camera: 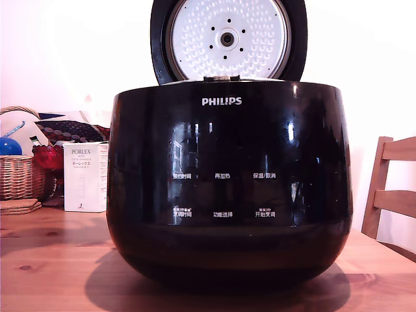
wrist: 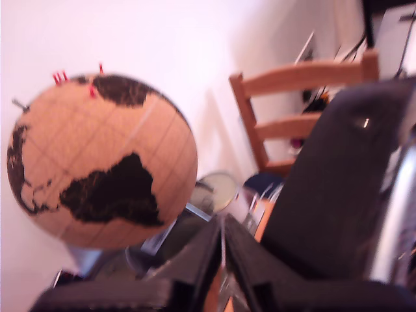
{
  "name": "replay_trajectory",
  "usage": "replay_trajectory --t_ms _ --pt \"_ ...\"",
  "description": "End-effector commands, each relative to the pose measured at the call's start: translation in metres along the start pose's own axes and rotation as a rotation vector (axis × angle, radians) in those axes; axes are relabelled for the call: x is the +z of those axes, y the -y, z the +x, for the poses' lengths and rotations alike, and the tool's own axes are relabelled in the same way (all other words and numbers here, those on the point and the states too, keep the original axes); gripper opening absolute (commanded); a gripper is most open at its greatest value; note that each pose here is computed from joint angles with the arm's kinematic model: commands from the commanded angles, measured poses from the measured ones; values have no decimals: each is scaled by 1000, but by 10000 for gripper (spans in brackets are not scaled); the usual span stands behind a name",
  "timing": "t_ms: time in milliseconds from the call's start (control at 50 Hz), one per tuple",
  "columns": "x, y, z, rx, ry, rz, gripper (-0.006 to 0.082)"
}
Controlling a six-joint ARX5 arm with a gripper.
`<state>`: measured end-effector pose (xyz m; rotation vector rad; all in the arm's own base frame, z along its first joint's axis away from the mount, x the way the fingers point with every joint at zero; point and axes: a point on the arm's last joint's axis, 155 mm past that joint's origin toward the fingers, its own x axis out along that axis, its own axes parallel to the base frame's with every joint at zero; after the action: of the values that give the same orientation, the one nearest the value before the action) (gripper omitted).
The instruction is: Close the rice cooker by pressing the lid down with medium force
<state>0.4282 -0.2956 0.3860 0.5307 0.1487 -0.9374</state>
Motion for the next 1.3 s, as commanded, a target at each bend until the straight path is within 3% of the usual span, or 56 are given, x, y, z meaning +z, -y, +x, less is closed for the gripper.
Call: replay_trajectory --t_ms 0,380,740,1040,1280 --pt "-7 13 10 -41 -26 -8 -20" --pt "-29 55 10 -168 -142 -81 -19" --pt "-36 96 4 -295 -214 -244 -19" --pt "-47 115 -2 -328 -304 -406 -19" --pt "-38 127 1 -332 -305 -459 -19"
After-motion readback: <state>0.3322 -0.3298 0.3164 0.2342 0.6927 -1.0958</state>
